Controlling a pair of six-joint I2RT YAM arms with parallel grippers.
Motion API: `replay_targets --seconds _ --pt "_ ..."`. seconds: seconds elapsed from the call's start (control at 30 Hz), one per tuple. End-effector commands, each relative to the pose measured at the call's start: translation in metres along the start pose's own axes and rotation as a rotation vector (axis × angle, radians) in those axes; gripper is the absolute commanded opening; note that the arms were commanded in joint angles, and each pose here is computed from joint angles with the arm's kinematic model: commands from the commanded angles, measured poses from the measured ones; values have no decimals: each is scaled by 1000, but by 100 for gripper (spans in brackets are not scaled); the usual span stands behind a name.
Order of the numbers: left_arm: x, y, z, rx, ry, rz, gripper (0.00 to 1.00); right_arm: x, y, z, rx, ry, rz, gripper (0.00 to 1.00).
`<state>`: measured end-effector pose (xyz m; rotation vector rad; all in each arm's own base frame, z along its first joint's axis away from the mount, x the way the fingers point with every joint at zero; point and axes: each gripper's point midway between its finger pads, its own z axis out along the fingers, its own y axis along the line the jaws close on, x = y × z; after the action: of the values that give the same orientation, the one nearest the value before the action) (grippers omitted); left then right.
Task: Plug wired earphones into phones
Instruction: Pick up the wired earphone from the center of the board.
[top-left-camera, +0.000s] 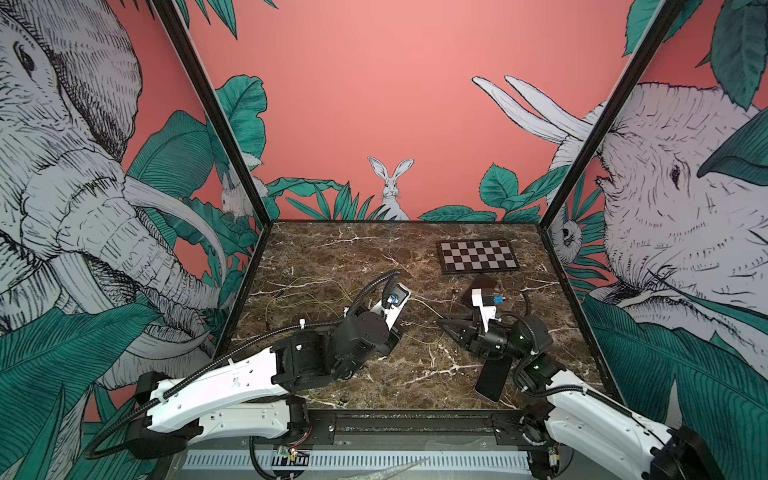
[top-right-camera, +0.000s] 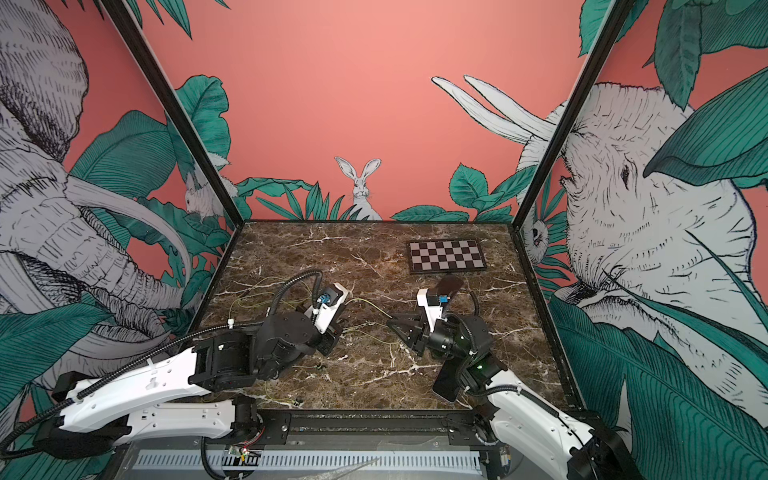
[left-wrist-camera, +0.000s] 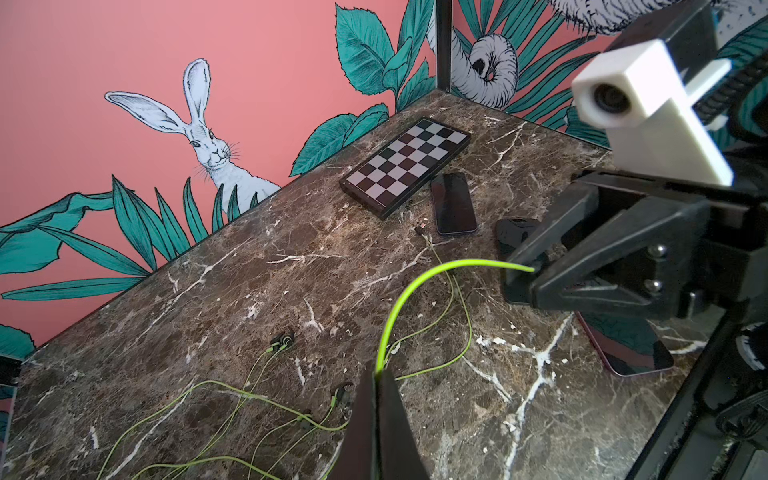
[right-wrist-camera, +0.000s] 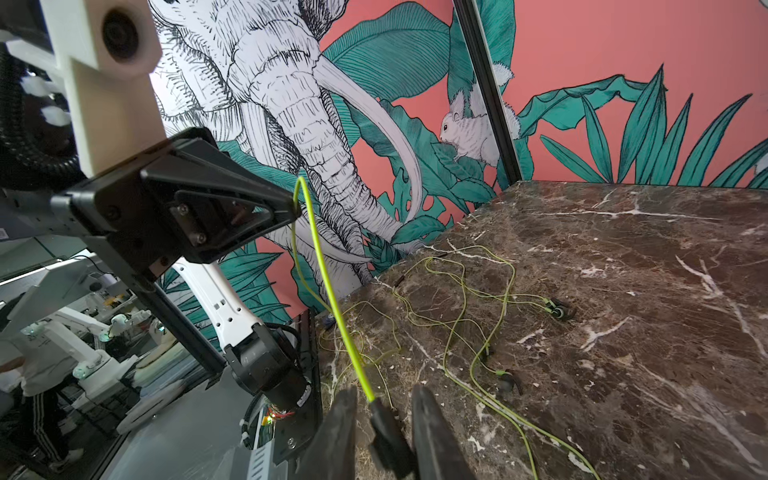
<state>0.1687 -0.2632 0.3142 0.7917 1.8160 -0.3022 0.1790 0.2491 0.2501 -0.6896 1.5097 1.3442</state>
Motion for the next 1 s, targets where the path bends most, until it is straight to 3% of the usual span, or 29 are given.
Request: replay_targets --seconds 0.0,0.27,0.37,0.47,0.53,0.57,0.63,0.77,0.97 --pt "-5 6 -2 -26 -14 -14 0 -12 12 -2 -42 -47 -52 21" --pt "4 13 1 -54 4 -12 0 -16 18 -6 -41 -52 -78 3" --pt "14 4 3 -7 28 26 3 -17 19 -7 -21 -25 -88 2" --pt "30 -8 2 73 67 146 58 -10 4 -7 89 75 -115 1" --pt "37 -11 -3 116 99 200 79 -10 -9 -9 190 158 -178 0" --pt "40 -16 -7 157 116 230 82 -10 -15 -11 231 195 -224 0" --pt "38 -23 -13 218 127 254 86 -10 -22 -11 266 267 -326 0" --pt "25 -37 -13 284 99 287 86 -7 -13 -11 166 457 -602 0" --pt "10 -47 7 258 87 379 83 5 -2 -32 42 700 -888 0"
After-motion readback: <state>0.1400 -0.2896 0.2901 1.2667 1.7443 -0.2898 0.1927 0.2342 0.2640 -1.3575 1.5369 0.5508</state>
